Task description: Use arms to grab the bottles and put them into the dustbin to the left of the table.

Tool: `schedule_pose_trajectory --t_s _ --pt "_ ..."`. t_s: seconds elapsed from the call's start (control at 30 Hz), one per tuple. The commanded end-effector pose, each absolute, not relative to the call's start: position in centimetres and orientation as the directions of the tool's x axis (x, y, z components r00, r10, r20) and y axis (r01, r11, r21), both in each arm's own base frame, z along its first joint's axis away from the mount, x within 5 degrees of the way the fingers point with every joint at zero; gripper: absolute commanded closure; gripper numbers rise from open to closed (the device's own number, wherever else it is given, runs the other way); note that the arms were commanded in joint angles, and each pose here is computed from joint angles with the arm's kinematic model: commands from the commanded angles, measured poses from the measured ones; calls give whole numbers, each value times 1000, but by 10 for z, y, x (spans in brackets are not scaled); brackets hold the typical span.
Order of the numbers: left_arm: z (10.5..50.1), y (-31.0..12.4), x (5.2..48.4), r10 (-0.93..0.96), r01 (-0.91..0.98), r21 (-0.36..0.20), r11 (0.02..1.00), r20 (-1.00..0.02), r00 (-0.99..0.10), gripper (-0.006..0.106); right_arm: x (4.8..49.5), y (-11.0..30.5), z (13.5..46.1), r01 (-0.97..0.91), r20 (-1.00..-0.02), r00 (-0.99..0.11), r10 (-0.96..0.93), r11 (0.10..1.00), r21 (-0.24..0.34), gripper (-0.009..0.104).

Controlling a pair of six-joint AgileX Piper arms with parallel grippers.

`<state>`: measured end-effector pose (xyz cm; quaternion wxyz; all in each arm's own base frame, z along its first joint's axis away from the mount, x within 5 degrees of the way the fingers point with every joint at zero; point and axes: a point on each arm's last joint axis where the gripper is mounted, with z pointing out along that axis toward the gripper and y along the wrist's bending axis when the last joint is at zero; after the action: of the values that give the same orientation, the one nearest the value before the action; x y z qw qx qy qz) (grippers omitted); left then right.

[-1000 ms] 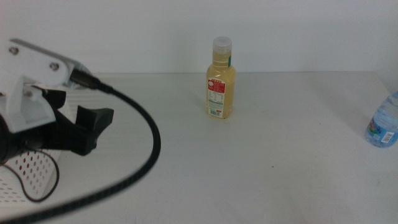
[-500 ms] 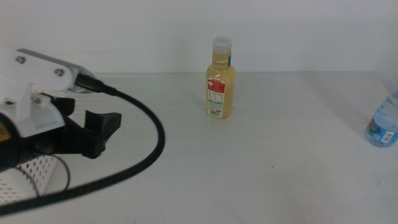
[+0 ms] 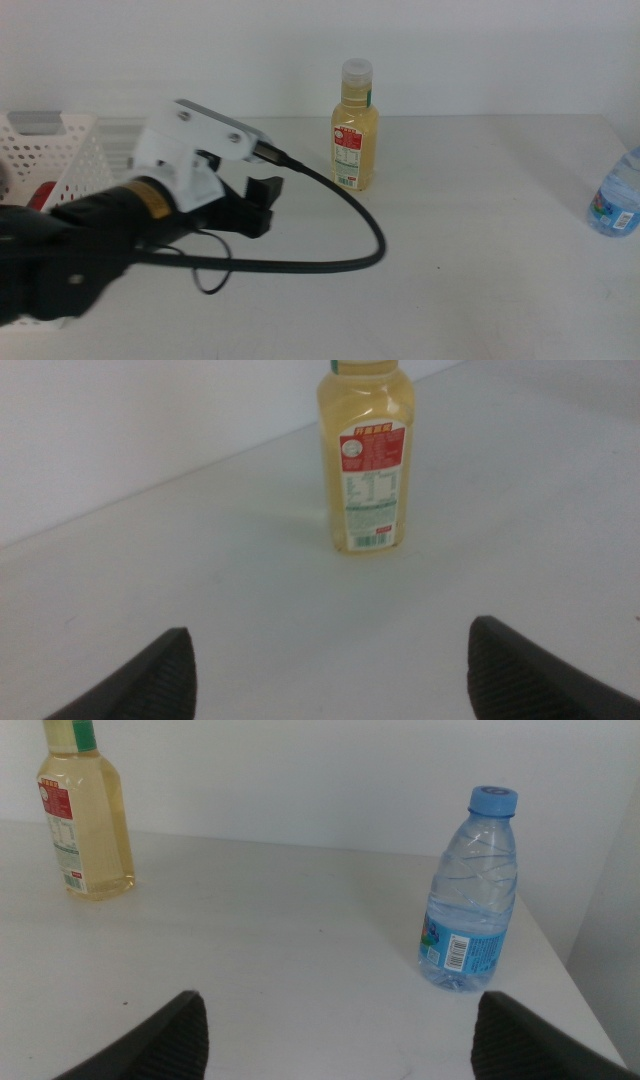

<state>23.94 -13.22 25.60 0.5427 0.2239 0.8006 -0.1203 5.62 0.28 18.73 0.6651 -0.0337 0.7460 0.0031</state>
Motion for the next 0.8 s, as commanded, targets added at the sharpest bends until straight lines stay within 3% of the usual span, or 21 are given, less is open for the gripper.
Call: schedule_pose_trajectory --t_s 0.0,0.4,0.6,0.77 --pt "270 -142 249 158 484 59 873 -973 -166 13 54 2 198 -42 -998 -5 -55 998 -55 19" --pt "248 -183 304 173 537 82 839 -977 -121 13 54 2 198 -42 -998 -5 -55 998 -55 19" --pt "235 -200 330 105 543 43 839 -991 -84 13 54 2 198 -42 -998 -5 -55 998 -55 19" --pt "228 -211 344 113 571 77 818 -993 -27 13 54 2 198 -42 -998 -5 -55 998 -55 19"
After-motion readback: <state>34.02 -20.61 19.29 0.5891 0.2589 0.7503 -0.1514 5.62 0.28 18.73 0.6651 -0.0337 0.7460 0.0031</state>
